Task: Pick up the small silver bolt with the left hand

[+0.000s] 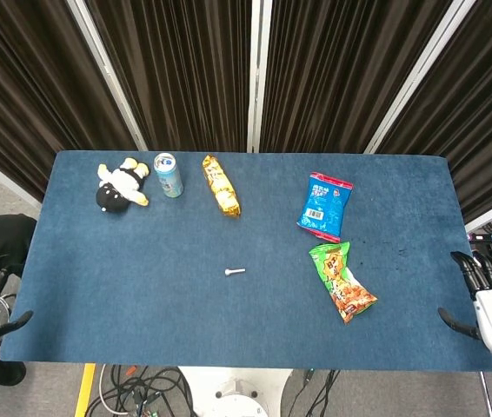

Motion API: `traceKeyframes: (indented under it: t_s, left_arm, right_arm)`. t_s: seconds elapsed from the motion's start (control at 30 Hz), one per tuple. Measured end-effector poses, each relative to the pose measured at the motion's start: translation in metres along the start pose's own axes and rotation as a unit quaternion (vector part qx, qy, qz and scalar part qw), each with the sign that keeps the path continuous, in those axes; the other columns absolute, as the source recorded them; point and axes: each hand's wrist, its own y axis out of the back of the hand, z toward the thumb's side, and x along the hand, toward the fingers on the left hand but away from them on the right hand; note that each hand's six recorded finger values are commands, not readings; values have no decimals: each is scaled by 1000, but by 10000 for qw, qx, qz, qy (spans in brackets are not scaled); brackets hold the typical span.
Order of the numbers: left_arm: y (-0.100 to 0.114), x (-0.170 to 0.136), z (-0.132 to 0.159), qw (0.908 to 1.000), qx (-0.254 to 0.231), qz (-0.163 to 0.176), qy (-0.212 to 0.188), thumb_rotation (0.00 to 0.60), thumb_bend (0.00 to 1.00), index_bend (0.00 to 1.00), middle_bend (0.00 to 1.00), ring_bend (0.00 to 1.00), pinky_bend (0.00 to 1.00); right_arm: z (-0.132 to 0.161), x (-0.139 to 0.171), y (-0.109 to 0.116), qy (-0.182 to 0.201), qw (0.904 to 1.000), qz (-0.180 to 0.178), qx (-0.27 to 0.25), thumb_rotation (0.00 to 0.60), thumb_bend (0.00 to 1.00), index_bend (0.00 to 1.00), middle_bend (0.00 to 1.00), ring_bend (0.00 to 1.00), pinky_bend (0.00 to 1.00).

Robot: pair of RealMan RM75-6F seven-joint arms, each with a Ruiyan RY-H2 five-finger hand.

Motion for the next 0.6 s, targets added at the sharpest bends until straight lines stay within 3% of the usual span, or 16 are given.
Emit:
traceKeyframes:
  t_s: [0.23, 0.43, 0.6]
  left_arm:
    - [8, 34, 48, 9945, -142, -49, -1037, 600, 0, 264, 155, 24, 0]
    - [8, 74, 109, 9771, -281, -344, -2080, 600, 10, 298, 156, 25, 0]
    - [-5, 101, 171, 9573, -564, -724, -2743, 600, 76, 321, 156, 25, 0]
  right_arm:
    - [2, 1, 1, 26, 10000, -10, 39, 600, 112, 81, 100, 0, 0]
    - [6, 4, 2, 20, 10000, -8, 96, 600, 113, 81, 101, 0, 0]
    - [4, 7, 2, -73, 9999, 2, 139, 600, 113, 81, 101, 0, 0]
